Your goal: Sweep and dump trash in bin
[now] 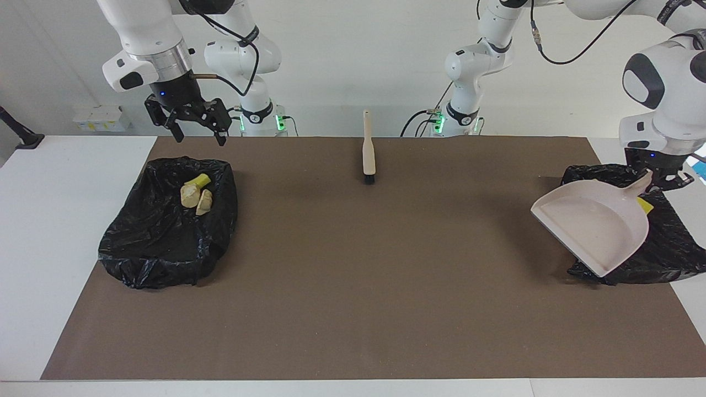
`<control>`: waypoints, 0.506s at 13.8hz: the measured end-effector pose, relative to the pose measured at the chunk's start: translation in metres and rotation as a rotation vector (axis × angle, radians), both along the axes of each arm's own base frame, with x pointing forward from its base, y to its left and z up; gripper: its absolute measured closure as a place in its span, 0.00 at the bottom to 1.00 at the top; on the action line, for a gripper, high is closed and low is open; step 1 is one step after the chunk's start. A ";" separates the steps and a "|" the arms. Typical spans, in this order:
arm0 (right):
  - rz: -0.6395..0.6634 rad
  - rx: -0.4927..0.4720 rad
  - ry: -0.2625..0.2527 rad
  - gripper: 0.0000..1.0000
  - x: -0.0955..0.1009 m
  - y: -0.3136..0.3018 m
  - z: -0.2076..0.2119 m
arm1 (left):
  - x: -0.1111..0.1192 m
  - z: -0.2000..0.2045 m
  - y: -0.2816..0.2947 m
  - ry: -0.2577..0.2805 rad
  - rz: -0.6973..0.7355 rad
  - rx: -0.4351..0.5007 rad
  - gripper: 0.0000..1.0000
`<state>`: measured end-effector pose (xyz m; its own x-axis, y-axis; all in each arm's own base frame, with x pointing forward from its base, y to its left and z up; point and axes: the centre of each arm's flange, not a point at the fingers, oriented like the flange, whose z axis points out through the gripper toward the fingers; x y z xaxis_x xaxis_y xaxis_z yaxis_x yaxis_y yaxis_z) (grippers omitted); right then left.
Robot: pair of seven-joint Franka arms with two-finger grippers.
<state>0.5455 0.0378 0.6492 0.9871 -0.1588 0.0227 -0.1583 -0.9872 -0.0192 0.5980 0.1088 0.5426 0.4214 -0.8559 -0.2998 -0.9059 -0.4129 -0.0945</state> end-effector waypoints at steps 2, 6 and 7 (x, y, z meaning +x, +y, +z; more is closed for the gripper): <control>-0.009 -0.001 0.014 0.00 -0.005 -0.005 -0.005 | 0.000 -0.004 -0.040 -0.010 0.114 -0.067 0.69; -0.013 -0.002 0.019 0.00 -0.010 -0.008 -0.006 | -0.005 -0.006 -0.132 -0.047 0.369 -0.134 0.69; -0.014 -0.002 0.019 0.00 -0.010 -0.009 -0.006 | -0.008 -0.007 -0.159 -0.059 0.430 -0.149 0.69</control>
<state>0.5360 0.0292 0.6431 0.9850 -0.1726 0.0042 -0.1725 -0.9849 -0.0141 0.5899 -0.0503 0.5356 0.7605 -0.6315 -0.1514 -0.6441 -0.7631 -0.0524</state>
